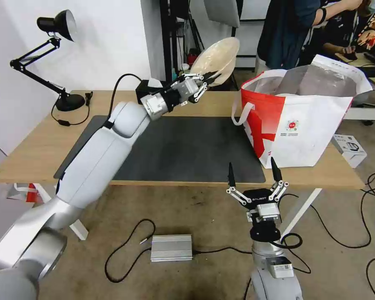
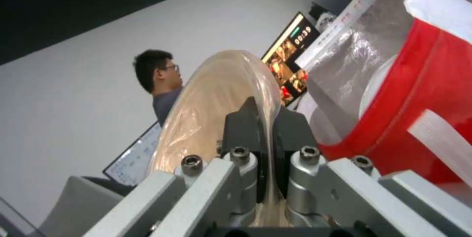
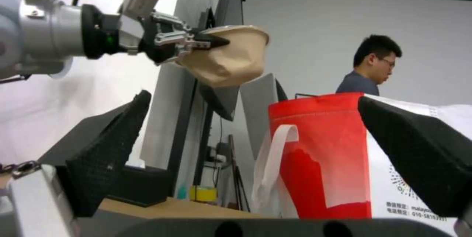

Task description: Pick up the trash from the table and place it into the takeout bag.

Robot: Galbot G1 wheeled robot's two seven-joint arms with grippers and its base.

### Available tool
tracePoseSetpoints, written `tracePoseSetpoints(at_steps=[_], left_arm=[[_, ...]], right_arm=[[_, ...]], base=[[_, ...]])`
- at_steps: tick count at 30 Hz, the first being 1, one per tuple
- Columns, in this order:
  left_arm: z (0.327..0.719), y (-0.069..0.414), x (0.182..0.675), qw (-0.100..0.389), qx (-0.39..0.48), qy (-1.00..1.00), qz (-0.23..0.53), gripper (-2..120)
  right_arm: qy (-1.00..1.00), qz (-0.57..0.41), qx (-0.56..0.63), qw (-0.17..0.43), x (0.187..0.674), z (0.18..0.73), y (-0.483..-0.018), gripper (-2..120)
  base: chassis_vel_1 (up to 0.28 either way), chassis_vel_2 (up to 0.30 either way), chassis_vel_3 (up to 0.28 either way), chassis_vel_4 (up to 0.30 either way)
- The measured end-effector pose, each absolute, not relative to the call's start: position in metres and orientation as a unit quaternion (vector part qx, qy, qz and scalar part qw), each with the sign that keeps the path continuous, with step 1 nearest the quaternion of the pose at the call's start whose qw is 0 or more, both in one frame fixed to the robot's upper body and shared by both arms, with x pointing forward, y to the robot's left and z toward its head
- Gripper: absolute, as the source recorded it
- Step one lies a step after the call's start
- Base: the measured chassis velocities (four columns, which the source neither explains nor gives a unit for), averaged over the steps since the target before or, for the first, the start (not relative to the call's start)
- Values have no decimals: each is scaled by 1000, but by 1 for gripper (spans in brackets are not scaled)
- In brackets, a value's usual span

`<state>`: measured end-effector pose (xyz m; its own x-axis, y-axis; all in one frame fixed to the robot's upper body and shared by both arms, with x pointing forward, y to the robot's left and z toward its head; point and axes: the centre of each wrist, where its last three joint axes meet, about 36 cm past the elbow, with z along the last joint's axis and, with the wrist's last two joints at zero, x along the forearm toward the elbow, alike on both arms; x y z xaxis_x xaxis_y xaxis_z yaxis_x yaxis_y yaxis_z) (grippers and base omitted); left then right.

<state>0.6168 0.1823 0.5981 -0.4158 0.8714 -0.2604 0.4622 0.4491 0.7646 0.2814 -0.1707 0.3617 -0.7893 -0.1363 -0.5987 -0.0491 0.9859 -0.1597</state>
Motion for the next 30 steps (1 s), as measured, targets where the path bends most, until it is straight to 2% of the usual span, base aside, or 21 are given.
tracePoseSetpoints(at_steps=[15,30], left_arm=[[613,145,635,343,445,770,303,1],[610,98,649,338,477,755,298,1]], right_arm=[[941,-64,-43,328,281,367,-173,100],[940,-57,-37,335,276,372,-174,100]], base=[[0,0,0,0],[0,0,0,0]])
